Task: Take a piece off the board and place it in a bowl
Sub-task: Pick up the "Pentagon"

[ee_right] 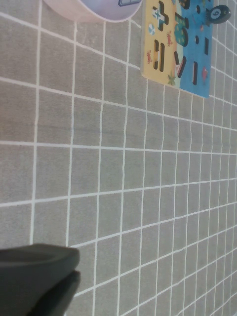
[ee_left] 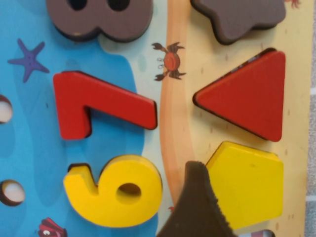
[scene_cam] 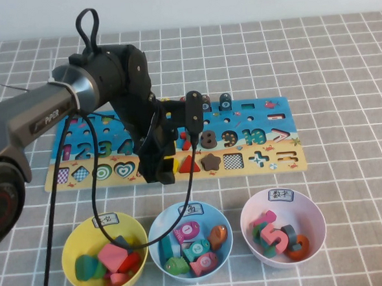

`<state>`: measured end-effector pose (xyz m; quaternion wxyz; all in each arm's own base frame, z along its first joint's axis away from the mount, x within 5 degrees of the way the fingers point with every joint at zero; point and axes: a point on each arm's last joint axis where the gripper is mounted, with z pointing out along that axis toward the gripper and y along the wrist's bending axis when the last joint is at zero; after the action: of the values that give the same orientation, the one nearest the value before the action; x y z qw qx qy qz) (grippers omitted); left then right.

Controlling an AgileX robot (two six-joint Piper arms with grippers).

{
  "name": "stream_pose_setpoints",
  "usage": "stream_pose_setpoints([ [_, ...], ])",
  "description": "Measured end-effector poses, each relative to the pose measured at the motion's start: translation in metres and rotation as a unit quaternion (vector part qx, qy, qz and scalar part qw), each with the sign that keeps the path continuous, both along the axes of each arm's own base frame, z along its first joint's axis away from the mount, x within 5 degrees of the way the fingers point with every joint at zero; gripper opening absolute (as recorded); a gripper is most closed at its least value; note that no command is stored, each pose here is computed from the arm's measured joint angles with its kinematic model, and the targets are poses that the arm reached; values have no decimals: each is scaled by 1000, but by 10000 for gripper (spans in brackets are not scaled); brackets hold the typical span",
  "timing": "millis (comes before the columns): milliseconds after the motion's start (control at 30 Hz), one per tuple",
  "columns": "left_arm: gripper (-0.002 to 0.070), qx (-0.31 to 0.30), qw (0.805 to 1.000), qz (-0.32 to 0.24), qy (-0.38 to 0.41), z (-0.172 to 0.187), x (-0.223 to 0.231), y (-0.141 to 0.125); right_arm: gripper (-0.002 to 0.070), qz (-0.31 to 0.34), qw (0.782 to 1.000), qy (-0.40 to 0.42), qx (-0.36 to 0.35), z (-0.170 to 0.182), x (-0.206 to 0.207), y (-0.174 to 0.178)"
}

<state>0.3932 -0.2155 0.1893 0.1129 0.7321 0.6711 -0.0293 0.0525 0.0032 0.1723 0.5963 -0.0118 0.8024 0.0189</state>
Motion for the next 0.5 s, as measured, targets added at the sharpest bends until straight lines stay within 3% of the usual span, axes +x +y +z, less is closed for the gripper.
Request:
stream_pose_setpoints([
  [500,452,-6,1000,0,-24,12,1,1,-18,0,1000,0,1,0,0,0],
])
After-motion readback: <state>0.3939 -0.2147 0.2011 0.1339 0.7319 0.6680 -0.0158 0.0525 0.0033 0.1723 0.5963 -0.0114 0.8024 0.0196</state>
